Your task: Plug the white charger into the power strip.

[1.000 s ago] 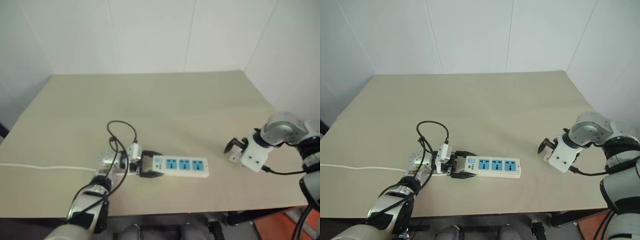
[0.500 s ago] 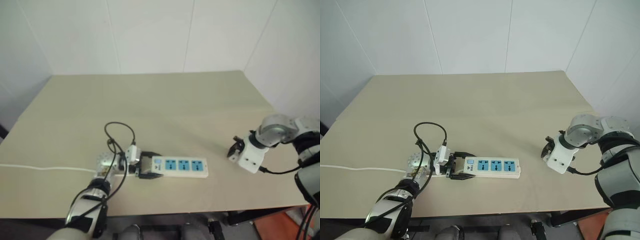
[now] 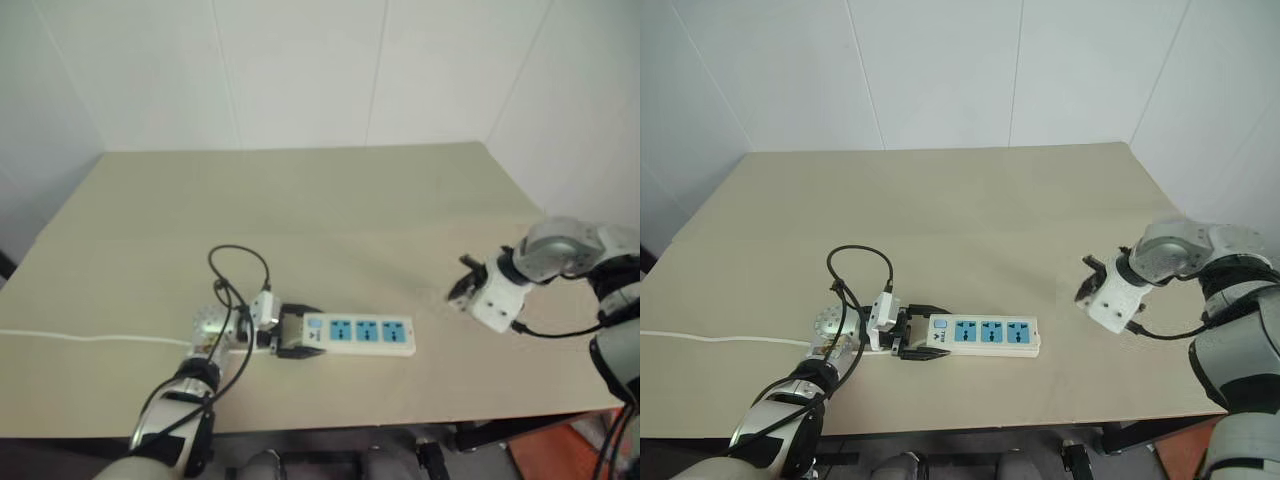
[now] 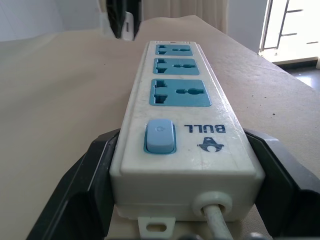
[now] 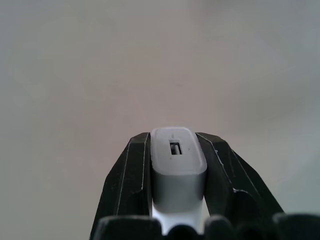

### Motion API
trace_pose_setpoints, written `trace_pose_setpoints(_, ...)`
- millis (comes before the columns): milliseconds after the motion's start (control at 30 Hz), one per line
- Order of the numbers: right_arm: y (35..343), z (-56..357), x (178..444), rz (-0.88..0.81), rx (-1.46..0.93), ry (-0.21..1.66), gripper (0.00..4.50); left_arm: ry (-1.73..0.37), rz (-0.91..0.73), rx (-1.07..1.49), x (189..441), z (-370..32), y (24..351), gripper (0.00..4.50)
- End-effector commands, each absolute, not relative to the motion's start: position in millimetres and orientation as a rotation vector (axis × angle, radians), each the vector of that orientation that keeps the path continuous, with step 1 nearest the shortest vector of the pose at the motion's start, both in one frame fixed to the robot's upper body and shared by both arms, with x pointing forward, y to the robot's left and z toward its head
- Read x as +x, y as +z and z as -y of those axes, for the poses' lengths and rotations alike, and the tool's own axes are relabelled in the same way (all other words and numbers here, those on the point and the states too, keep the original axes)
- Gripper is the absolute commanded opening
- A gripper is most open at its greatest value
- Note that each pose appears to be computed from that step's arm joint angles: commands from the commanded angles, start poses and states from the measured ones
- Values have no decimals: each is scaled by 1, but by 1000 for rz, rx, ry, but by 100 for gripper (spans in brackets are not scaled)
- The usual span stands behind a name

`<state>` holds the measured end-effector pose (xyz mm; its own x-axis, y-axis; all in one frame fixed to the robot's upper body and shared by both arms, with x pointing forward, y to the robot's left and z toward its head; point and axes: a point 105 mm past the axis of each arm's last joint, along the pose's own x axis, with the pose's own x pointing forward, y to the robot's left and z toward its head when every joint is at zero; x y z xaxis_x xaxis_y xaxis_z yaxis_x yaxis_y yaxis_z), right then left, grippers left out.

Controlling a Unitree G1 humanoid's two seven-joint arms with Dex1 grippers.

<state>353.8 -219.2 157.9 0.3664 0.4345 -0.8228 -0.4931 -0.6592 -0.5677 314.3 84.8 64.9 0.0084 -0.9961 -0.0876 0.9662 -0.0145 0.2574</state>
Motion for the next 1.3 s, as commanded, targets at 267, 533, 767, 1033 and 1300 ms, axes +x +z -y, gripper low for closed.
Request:
trace_pose_setpoints(267,230,184,331,210,-551,1110,114,-1553,81,269,317,-90,63,331)
trace_pose_setpoints(533,215,158,324,239,-177,1155,114,-1560,18,269,319,-96,62,331)
trace_pose_setpoints(767,188,123,327,221,-84,1271,114,-1565,-42,390,319,-103,57,331)
trace_pose_setpoints(1033,181,95,329,320,72,1314,114,-1509,-69,398,319,-113,55,331)
trace_pose_setpoints(1300,170,76,314,291,42,1481,114,-1481,-111,274,309,-120,49,331)
